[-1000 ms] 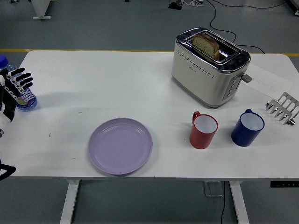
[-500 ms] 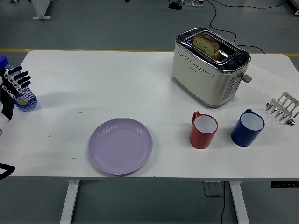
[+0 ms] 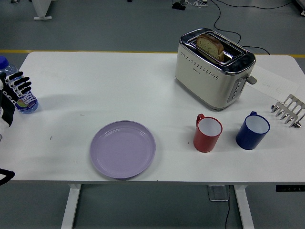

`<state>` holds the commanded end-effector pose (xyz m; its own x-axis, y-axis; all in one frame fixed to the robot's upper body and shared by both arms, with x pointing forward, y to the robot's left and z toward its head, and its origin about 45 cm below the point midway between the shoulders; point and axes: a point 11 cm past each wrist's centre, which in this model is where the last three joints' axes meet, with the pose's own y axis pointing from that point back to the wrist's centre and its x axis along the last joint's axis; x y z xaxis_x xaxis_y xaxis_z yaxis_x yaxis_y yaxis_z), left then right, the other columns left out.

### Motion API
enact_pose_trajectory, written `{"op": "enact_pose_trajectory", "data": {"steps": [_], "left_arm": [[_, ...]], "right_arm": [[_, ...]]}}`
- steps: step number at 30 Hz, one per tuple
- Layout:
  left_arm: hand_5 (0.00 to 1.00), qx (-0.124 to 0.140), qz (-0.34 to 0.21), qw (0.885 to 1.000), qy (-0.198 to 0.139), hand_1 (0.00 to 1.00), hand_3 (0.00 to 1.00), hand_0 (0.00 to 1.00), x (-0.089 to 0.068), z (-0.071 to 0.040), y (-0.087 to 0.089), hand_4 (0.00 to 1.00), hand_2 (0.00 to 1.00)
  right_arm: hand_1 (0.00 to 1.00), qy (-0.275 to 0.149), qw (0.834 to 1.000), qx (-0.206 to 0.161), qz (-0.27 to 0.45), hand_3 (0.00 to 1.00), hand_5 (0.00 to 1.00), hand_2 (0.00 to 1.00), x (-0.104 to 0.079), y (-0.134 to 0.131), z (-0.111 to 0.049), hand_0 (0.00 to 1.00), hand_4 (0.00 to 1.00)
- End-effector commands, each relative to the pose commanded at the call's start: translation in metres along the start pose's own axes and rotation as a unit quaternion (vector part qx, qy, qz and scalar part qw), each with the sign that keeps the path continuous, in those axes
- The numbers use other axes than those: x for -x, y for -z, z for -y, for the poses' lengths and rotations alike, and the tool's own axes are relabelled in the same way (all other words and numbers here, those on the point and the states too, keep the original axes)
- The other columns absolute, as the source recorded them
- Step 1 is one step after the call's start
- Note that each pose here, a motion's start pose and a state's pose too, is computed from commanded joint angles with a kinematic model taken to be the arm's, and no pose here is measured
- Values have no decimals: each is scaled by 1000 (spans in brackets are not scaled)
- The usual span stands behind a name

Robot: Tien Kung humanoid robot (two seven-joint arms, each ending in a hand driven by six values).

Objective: Push plate across desktop

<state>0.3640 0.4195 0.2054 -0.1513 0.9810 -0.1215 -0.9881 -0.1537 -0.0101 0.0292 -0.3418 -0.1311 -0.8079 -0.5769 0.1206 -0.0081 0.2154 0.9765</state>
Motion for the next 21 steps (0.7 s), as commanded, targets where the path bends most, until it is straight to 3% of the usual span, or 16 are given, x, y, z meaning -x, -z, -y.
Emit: {"op": "enact_pose_trajectory", "data": {"steps": [7,21], "left_arm": [[998,-23,5,1000,9,707,659,716,0,0,4,518,675],[998,-40,15,999,13,718,668,707,1,-3,11,524,687]], "right_arm": [[552,-2,1000,1,0,618,517,667,-1,-1,0,596,394],[551,-3,1000,0,-1,618,519,667,-3,-1,0,596,393]]}}
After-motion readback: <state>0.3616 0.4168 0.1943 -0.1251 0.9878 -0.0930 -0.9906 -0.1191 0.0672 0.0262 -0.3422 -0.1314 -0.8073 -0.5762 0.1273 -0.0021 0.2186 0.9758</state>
